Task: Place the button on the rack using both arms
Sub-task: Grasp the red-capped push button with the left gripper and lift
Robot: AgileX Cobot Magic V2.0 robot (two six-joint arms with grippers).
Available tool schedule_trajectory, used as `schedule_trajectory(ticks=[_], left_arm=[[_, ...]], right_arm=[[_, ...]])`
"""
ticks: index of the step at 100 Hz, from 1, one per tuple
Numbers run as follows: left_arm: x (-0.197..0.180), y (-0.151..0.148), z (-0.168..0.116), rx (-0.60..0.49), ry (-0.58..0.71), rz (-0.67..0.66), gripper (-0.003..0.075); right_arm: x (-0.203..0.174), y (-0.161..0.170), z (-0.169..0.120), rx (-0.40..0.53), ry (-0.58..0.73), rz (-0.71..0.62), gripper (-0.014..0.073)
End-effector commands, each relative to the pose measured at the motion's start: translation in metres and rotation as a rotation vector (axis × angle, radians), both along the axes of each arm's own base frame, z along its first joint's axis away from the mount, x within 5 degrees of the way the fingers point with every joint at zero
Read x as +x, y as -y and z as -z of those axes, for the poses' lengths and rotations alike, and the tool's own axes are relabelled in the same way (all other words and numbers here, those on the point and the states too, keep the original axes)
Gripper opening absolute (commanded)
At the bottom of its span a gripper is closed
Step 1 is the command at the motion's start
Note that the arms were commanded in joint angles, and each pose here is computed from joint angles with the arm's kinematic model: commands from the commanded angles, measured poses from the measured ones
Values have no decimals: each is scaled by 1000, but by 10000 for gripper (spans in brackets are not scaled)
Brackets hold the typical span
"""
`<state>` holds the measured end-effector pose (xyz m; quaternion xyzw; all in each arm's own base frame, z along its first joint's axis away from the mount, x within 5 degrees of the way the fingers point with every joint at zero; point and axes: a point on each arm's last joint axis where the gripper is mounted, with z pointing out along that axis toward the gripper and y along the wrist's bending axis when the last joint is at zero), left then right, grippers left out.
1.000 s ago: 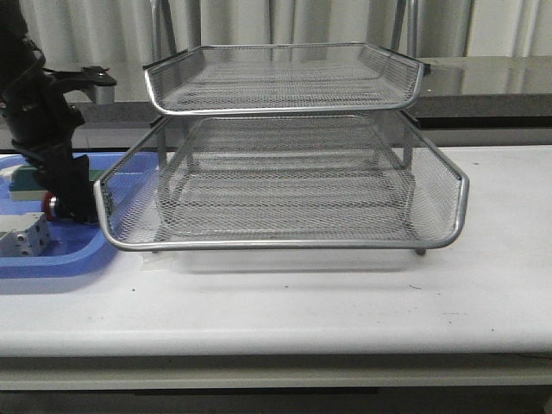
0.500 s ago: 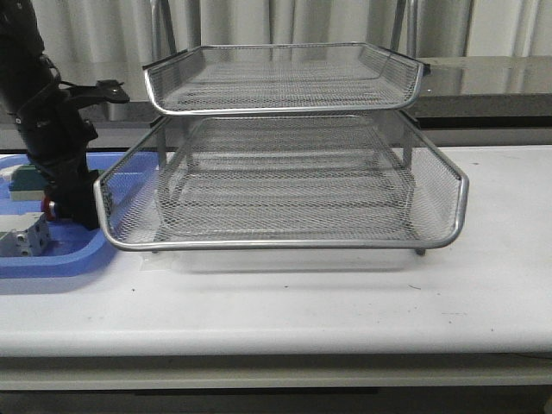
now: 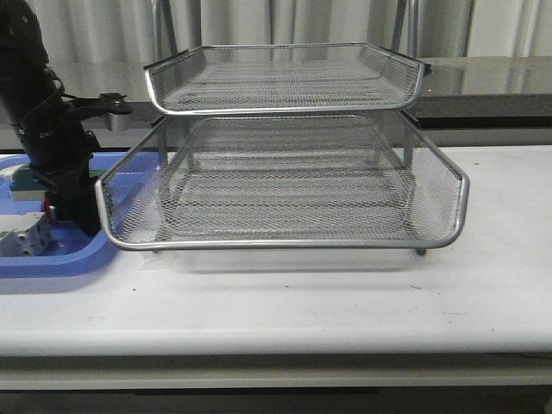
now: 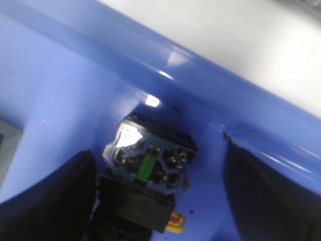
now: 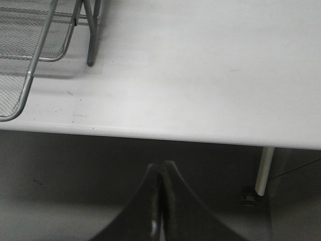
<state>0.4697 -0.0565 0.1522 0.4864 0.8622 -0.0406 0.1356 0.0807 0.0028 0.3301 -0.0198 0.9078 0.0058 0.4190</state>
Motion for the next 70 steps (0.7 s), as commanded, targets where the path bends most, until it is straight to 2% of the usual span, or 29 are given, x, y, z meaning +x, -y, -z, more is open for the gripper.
schedule_trajectory(ticks=[1,17,29,58,70], left_arm=[[4,3,-36,-16,99,2,336],[5,4,-49,-21,93,13,111],[7,5,-62,-24,98,22,-22],[5,6,-100,-52,48,-33,-20],[3,4,-120,-50,94,-80,-20]], right_arm=[[2,0,-13,-4,81,1,-68],[2,0,-13,-4,81,1,-68],[2,0,-13,-4,81,1,-68],[2,0,-13,-4,81,1,-68],[2,0,-13,-4,81,1,-68]])
